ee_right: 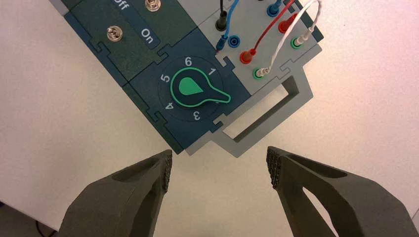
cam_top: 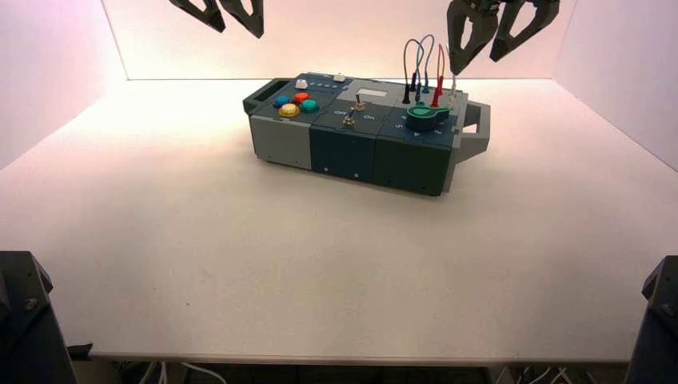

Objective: Close left gripper.

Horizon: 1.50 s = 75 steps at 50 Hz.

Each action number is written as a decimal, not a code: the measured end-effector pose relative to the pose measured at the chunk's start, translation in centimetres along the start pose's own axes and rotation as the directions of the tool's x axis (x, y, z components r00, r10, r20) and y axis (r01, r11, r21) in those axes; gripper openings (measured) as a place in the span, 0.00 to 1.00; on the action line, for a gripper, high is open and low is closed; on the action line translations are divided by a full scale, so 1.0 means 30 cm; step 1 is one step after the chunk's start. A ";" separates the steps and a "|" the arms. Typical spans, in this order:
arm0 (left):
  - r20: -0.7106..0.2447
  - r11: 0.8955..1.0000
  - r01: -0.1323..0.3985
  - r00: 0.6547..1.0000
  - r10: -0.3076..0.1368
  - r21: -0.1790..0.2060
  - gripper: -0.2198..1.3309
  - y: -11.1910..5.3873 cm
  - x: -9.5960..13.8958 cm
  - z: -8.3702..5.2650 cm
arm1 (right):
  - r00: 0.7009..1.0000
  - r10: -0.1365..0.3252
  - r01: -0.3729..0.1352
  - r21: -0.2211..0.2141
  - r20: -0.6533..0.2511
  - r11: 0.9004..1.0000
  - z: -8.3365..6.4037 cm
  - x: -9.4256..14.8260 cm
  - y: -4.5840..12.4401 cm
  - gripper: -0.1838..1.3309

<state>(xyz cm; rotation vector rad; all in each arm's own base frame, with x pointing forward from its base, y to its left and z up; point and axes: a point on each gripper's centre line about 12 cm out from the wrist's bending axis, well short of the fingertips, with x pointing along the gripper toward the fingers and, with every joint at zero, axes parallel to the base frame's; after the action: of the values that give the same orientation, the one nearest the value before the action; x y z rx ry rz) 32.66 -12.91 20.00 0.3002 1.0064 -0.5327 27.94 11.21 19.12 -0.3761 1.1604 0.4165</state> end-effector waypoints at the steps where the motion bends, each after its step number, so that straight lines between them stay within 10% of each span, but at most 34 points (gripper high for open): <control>1: 0.000 1.000 0.001 1.000 -0.001 0.001 1.00 -0.002 0.000 0.000 | 1.000 0.000 0.000 0.000 0.000 1.000 0.000 0.000 0.000 1.00; 49: -0.006 1.000 0.005 1.000 -0.005 0.006 0.98 -0.008 0.008 -0.001 | 1.000 0.000 0.000 0.000 0.000 1.000 0.000 0.000 0.000 1.00; 60: -0.021 1.000 0.013 1.000 -0.013 0.007 0.52 -0.013 0.007 -0.005 | 1.000 0.000 0.000 0.000 0.000 1.000 -0.001 0.001 0.000 1.00; 62: -0.044 1.000 0.021 0.999 -0.021 0.005 0.22 -0.015 0.007 -0.016 | 1.000 0.000 0.000 0.000 -0.002 1.000 -0.002 0.001 0.000 1.00; 65: -0.074 0.999 0.035 0.997 -0.035 0.006 0.04 -0.020 0.007 -0.022 | 1.000 0.001 -0.001 -0.001 -0.003 1.000 -0.002 0.003 0.002 1.00; 75: -0.105 0.999 0.049 0.993 -0.048 0.007 0.04 -0.019 0.017 -0.011 | 1.000 0.001 -0.001 -0.001 -0.001 1.000 -0.001 0.001 0.002 1.00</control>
<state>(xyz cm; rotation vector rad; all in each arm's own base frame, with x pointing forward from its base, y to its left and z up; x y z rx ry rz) 32.32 -13.38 19.38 0.3156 1.1152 -0.5702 27.88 11.24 19.07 -0.3773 1.1617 0.4178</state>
